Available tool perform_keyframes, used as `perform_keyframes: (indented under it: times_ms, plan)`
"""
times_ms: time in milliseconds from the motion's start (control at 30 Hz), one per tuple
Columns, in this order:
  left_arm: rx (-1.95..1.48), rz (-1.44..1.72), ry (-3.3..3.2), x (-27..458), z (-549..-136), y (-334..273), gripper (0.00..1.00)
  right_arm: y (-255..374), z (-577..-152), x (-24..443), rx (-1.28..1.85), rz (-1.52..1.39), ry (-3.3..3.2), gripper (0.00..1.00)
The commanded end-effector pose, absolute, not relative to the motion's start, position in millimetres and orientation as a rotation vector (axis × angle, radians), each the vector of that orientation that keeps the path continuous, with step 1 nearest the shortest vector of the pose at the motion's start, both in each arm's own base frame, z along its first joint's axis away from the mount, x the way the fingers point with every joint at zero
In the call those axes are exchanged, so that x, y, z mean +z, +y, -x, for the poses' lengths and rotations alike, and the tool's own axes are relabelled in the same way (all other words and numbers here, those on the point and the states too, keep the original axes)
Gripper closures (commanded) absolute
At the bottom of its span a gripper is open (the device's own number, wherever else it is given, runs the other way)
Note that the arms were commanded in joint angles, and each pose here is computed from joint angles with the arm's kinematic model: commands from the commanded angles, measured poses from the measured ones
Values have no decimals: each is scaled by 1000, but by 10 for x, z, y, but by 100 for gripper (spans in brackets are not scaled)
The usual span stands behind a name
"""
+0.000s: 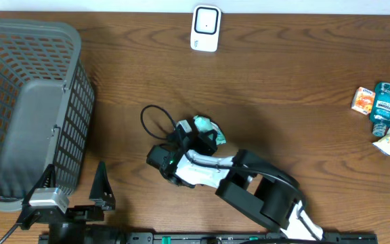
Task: Scan the item barcode
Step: 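Lift the wipes pack and turn its barcode upward with the right gripper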
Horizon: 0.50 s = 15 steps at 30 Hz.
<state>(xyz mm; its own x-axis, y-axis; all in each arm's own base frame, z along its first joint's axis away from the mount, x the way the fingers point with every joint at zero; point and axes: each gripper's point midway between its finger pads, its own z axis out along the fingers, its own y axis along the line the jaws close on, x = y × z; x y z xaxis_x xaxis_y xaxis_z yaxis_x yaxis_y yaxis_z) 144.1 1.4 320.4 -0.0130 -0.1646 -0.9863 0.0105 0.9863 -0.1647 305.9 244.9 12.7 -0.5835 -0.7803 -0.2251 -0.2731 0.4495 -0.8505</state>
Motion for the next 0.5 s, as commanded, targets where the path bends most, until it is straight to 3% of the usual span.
perform_keyframes:
  times_ms: [0,133,233,467]
  plan:
    - [-126,109,1577,3208,-1438,17,2,2559,-2902,44,-1064,946,2061,74]
    - [-126,109,1577,3208,-1438,17,2,2811,-2660,-18,-950,1031,2094,46]
    - [-126,109,1577,3208,-1438,17,2,2933,-2517,-27,-856,1073,2146,43]
    - [-126,109,1577,3207,-1438,17,2,2982,-2580,223,-635,995,2301,24]
